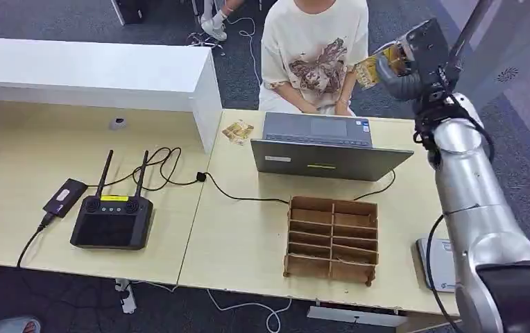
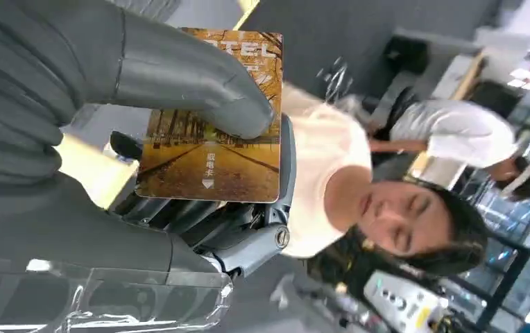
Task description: Pass the card to the sensor for recognition and then transmit it.
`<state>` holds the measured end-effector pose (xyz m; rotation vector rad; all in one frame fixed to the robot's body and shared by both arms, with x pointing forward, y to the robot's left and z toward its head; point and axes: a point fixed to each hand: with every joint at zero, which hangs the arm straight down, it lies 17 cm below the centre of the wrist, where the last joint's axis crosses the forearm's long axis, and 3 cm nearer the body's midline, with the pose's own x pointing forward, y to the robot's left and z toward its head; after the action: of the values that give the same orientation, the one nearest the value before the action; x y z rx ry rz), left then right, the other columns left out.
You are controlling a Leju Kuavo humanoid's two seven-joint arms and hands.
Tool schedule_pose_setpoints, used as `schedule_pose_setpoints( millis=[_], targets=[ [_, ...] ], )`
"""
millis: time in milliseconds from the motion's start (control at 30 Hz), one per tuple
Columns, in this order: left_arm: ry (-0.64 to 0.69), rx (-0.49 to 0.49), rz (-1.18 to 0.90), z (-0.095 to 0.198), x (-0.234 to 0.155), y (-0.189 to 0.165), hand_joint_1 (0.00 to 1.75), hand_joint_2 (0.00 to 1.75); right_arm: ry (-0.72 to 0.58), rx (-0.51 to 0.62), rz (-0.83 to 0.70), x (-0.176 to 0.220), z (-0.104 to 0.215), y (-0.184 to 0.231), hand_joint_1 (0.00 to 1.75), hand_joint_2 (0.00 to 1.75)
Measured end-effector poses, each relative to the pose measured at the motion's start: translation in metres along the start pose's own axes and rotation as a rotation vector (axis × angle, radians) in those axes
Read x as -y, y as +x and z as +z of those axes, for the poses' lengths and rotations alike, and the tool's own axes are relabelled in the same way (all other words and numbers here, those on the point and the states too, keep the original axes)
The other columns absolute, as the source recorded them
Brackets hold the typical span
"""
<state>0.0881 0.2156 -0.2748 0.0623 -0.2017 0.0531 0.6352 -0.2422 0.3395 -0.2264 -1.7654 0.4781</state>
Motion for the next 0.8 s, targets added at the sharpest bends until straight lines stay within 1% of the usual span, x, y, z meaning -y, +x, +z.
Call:
schedule_pose_setpoints(
  millis=[200, 267, 367, 500, 567, 700, 800],
  targets=[
    [0.014, -0.002, -0.006, -0.002, -0.011, -0.002, 0.0, 0.0, 0.025, 0.007, -0.201, 0.021, 0.008, -0.004, 1.75, 1.75],
    [0.017, 0.0, -0.006, -0.002, -0.013, -0.002, 0.0, 0.0, 0.039, 0.009, -0.242, 0.025, 0.012, -0.007, 1.75, 1.75],
    [0.019, 0.002, -0.004, -0.002, -0.014, -0.001, 0.0, 0.0, 0.059, 0.011, -0.285, 0.034, 0.021, -0.016, 1.75, 1.75],
    [0.022, 0.002, -0.004, -0.002, -0.016, -0.001, 0.0, 0.0, 0.054, -0.003, -0.296, 0.043, 0.029, -0.03, 1.75, 1.75],
    [0.023, 0.004, -0.003, -0.003, -0.016, -0.001, 0.0, 0.0, 0.06, -0.004, -0.336, 0.045, 0.033, -0.033, 1.75, 1.75],
    [0.023, 0.008, -0.001, -0.003, -0.017, -0.001, 0.0, 0.0, 0.085, 0.018, -0.504, 0.053, 0.051, -0.043, 1.75, 1.75],
    [0.023, 0.015, 0.004, -0.002, -0.017, 0.0, 0.0, 0.0, 0.069, 0.029, -0.601, 0.066, 0.077, -0.063, 1.75, 1.75]
  ],
)
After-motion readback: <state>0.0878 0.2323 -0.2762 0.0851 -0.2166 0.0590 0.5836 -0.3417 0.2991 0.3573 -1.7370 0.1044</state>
